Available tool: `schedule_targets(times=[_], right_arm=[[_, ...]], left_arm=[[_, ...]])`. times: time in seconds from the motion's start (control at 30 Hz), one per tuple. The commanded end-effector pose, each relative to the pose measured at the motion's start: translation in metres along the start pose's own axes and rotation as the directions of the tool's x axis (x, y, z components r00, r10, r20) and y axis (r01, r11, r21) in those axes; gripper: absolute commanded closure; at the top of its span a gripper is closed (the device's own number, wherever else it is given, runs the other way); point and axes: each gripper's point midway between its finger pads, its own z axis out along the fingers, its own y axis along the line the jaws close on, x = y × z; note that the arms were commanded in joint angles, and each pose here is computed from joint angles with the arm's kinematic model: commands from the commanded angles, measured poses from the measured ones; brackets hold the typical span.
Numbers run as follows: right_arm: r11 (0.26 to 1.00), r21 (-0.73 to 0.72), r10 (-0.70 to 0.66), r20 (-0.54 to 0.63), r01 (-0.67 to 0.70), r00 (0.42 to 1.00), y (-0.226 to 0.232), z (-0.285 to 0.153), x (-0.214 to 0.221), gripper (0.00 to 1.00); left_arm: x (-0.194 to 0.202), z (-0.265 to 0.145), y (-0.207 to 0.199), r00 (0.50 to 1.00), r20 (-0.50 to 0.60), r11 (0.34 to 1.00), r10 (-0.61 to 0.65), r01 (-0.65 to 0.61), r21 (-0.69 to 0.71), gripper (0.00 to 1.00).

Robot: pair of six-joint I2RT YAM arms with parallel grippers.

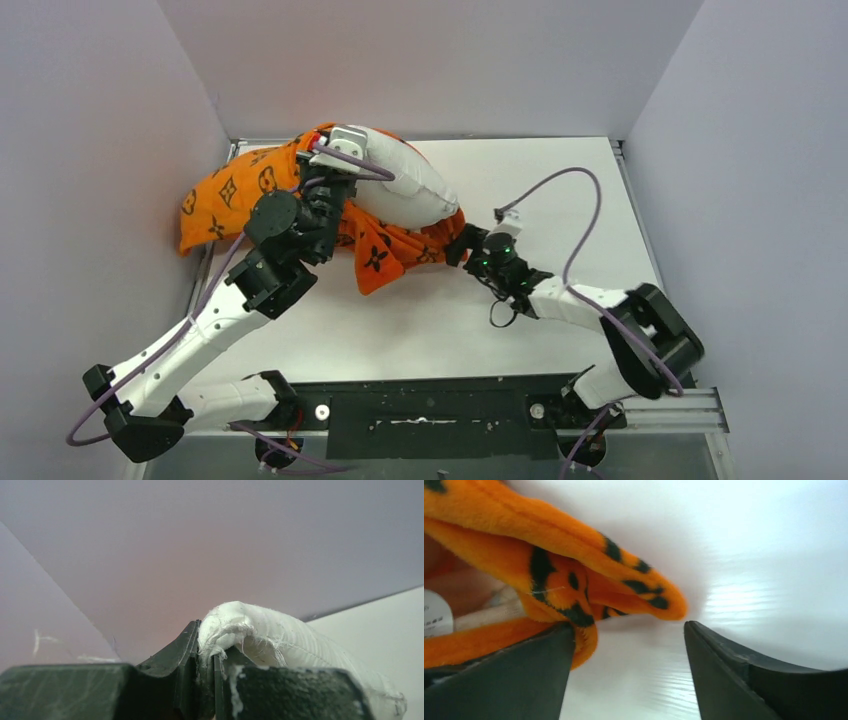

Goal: Remove the pillowcase from the pillow

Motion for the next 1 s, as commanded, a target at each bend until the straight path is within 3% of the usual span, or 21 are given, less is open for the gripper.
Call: schedule_targets(times=[0.0,0.07,0.2,0.3,0.37,0.47,0.57,0.63,0.8,0.97], right_arm=[[0.999,0.002,-0.049,0.023,0.049,0.999,-0.024,-0.035,-0.057,0.12],[0.996,0.059,-0.073,0.069,0.069,0.995,-0.027,-0.051,-0.092,0.02],[0.998,0.062,-0.033,0.223,0.02,0.974,-0.013,-0.1,-0.158,0.0],[0.995,-0.049,0.103,0.336,-0.092,0.936,0.011,-0.141,-0.204,0.0],[0.973,-0.158,0.216,0.345,-0.17,0.913,0.026,-0.16,-0.224,0.0],[0.881,-0.341,0.412,0.219,-0.327,0.884,0.051,-0.169,-0.238,0.0],[0.715,-0.49,0.545,-0.056,-0.499,0.836,0.088,-0.159,-0.231,0.0],[0.617,-0.526,0.579,-0.2,-0.585,0.79,0.105,-0.146,-0.221,0.0],[0.465,-0.456,0.609,-0.457,-0.759,0.648,0.125,-0.123,-0.199,0.0],[0.395,-0.33,0.625,-0.587,-0.857,0.514,0.145,-0.103,-0.158,0.0]], left_arm=[[-0.107,-0.029,0.096,0.851,0.399,0.891,-0.342,0.429,-0.15,1.0],[-0.089,-0.021,0.084,0.859,0.374,0.892,-0.35,0.427,-0.146,1.0],[-0.057,-0.005,0.061,0.842,0.349,0.886,-0.41,0.459,-0.066,1.0],[-0.032,-0.001,0.039,0.82,0.322,0.87,-0.474,0.491,0.03,1.0],[-0.013,-0.004,0.017,0.803,0.306,0.857,-0.511,0.501,0.118,1.0],[0.009,-0.015,-0.016,0.779,0.312,0.838,-0.543,0.482,0.255,1.0],[0.033,-0.027,-0.031,0.724,0.346,0.801,-0.597,0.511,0.312,1.0],[0.046,-0.031,-0.037,0.714,0.362,0.799,-0.6,0.508,0.322,1.0],[0.064,-0.037,-0.05,0.717,0.37,0.803,-0.591,0.482,0.35,1.0],[0.069,-0.037,-0.056,0.728,0.379,0.815,-0.572,0.451,0.364,1.0]])
